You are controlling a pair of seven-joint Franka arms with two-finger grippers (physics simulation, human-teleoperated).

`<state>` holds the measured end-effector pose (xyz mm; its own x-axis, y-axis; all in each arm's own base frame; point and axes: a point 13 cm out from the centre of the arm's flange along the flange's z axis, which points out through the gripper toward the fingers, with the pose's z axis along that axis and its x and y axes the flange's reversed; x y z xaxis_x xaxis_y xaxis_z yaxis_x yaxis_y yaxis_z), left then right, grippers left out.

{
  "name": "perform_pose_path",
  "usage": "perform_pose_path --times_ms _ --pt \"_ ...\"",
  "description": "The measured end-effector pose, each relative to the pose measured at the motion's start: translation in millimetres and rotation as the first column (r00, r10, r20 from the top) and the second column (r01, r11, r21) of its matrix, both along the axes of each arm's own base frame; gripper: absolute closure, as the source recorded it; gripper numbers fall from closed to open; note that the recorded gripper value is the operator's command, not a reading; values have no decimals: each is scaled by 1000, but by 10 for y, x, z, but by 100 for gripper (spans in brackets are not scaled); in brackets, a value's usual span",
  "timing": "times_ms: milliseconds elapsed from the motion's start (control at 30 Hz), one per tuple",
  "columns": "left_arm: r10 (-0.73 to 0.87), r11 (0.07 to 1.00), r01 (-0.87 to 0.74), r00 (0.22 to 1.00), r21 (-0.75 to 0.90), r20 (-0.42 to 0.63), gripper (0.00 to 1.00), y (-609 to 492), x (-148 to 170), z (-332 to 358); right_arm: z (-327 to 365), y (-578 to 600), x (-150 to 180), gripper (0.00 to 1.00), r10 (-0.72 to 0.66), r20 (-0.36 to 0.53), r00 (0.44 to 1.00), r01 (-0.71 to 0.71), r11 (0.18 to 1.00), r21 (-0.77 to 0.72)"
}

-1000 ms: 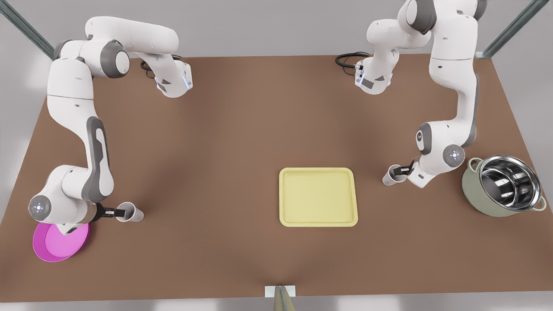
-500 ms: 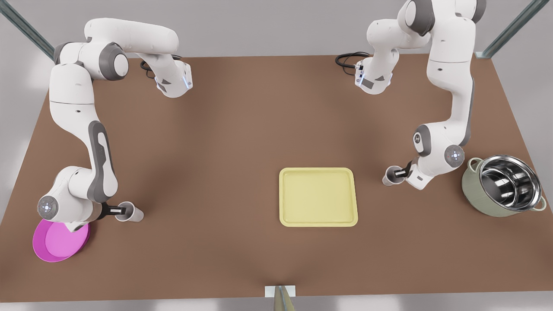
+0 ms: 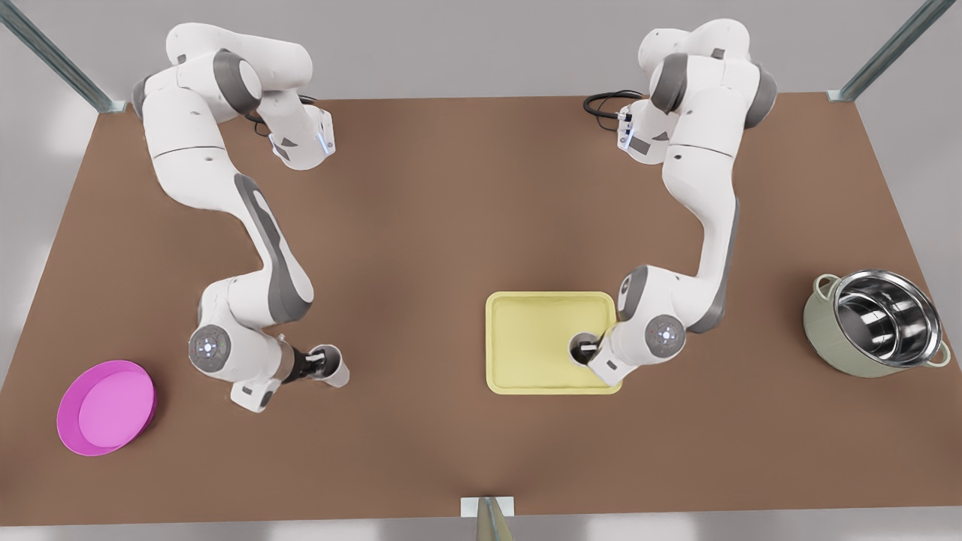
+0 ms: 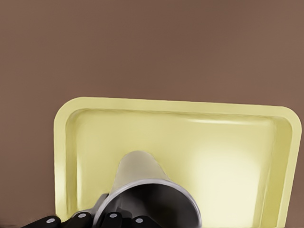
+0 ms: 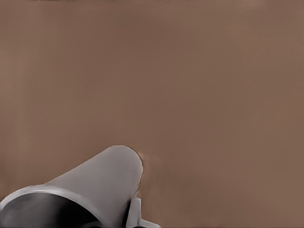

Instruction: Use both arms to respectively pick up the white IKEA cups from the middle-left and middle-right positions, then place the white IKEA cups onto the middle-middle tray, ensuring that the cups remain upright and do not tip over

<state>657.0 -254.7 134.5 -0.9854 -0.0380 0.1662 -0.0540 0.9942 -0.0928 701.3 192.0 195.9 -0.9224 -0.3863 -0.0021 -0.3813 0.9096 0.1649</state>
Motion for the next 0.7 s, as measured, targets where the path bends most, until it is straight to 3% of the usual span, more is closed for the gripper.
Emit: perform_pose_path --times_ms 167,200,233,267,467,700 --pt "88 996 -87 995 27 -51 70 32 -92 -191 -71 1793 -394 79 228 42 973 -229 973 35" --pt "103 994 -102 993 30 -57 50 32 -99 -214 -108 2076 -512 79 262 44 964 -264 964 43" --pt "119 993 -117 991 32 -61 14 41 -102 -231 -151 2325 -625 79 290 44 956 -292 955 52" --pt "133 991 -131 989 32 -64 0 44 -102 -239 -199 2565 -725 79 313 45 949 -316 947 65" --pt "202 979 -203 976 2 -86 0 82 -74 -201 -498 3428 -1026 79 344 14 939 -340 921 190" --pt "235 972 -231 964 49 -120 0 187 -171 -143 -780 3637 -1083 79 312 -16 950 -299 924 239"
